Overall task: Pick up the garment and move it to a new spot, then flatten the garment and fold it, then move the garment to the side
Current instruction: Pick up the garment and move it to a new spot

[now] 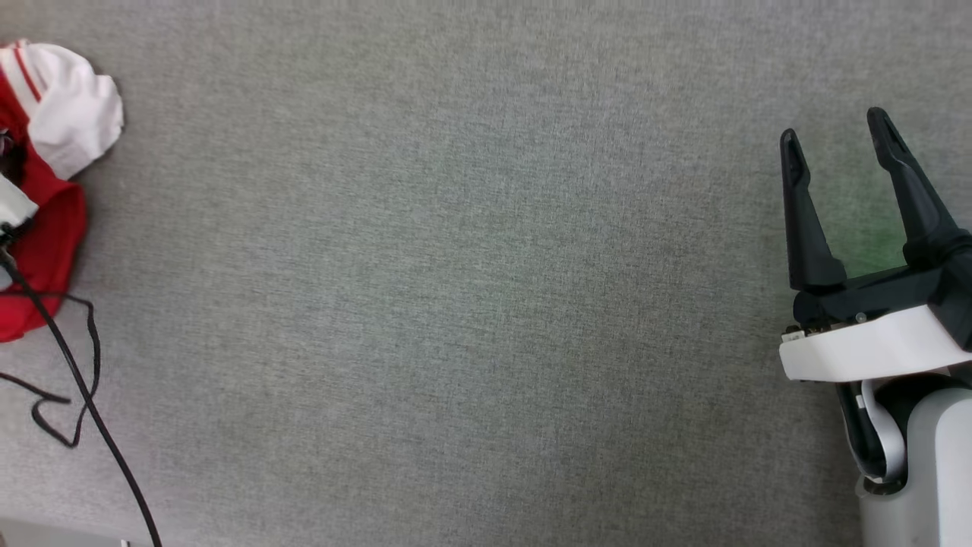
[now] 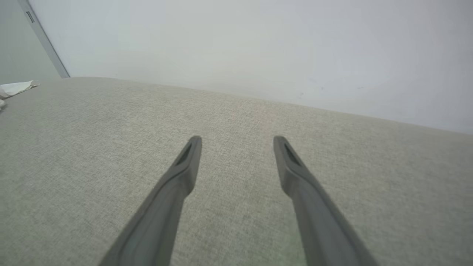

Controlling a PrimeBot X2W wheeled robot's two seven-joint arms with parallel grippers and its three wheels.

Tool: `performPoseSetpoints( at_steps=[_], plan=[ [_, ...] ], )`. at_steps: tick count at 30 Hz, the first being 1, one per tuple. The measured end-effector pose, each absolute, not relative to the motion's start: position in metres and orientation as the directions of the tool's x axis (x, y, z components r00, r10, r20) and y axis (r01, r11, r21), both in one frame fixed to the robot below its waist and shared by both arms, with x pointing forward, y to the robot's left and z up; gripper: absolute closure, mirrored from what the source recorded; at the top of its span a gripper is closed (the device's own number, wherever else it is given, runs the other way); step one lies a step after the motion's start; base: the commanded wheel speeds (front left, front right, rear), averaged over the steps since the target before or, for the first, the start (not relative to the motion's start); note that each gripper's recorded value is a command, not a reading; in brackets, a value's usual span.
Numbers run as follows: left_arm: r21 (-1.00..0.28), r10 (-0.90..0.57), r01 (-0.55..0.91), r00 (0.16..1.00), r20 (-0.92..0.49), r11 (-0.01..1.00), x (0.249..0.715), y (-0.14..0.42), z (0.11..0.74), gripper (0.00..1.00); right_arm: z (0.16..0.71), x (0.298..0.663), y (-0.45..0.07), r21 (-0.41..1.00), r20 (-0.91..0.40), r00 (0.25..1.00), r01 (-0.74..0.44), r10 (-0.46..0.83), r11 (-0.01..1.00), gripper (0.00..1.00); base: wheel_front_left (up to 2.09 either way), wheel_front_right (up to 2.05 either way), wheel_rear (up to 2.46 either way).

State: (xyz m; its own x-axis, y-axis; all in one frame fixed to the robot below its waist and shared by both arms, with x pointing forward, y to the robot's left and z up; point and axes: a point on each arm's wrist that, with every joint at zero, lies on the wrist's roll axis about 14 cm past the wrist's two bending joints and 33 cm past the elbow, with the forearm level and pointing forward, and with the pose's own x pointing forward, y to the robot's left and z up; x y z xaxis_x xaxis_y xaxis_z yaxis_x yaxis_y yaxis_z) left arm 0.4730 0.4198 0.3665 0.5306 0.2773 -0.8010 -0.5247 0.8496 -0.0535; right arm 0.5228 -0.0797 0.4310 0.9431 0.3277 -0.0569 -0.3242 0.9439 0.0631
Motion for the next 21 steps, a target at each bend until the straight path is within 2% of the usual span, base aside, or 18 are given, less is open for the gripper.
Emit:
performPoseSetpoints(
  at_steps=[3,11,16,21],
  plan=[
    [-0.048,0.316,-0.502,0.613,-0.724,0.863,0.481,0.423,0.388,1.00,0.445,0.520,-0.080,0.061,-0.024,0.945,-0.324,0.326,0.944,0.00,0.00,0.00,0.00],
    [-0.040,0.378,-0.428,0.835,-0.400,0.903,0.495,0.426,0.485,1.00,0.486,0.498,-0.089,0.060,0.048,0.953,-0.303,0.300,0.951,0.00,0.00,0.00,0.00],
    [-0.060,0.341,-0.362,0.913,-0.223,0.930,0.494,0.406,0.534,1.00,0.511,0.478,-0.104,0.082,0.090,0.961,-0.270,0.262,0.959,0.00,0.00,0.00,0.00],
    [-0.087,0.256,-0.265,0.961,-0.106,0.960,0.493,0.367,0.562,1.00,0.530,0.456,-0.119,0.094,0.121,0.967,-0.237,0.226,0.967,0.00,0.00,0.00,0.00]
  ],
)
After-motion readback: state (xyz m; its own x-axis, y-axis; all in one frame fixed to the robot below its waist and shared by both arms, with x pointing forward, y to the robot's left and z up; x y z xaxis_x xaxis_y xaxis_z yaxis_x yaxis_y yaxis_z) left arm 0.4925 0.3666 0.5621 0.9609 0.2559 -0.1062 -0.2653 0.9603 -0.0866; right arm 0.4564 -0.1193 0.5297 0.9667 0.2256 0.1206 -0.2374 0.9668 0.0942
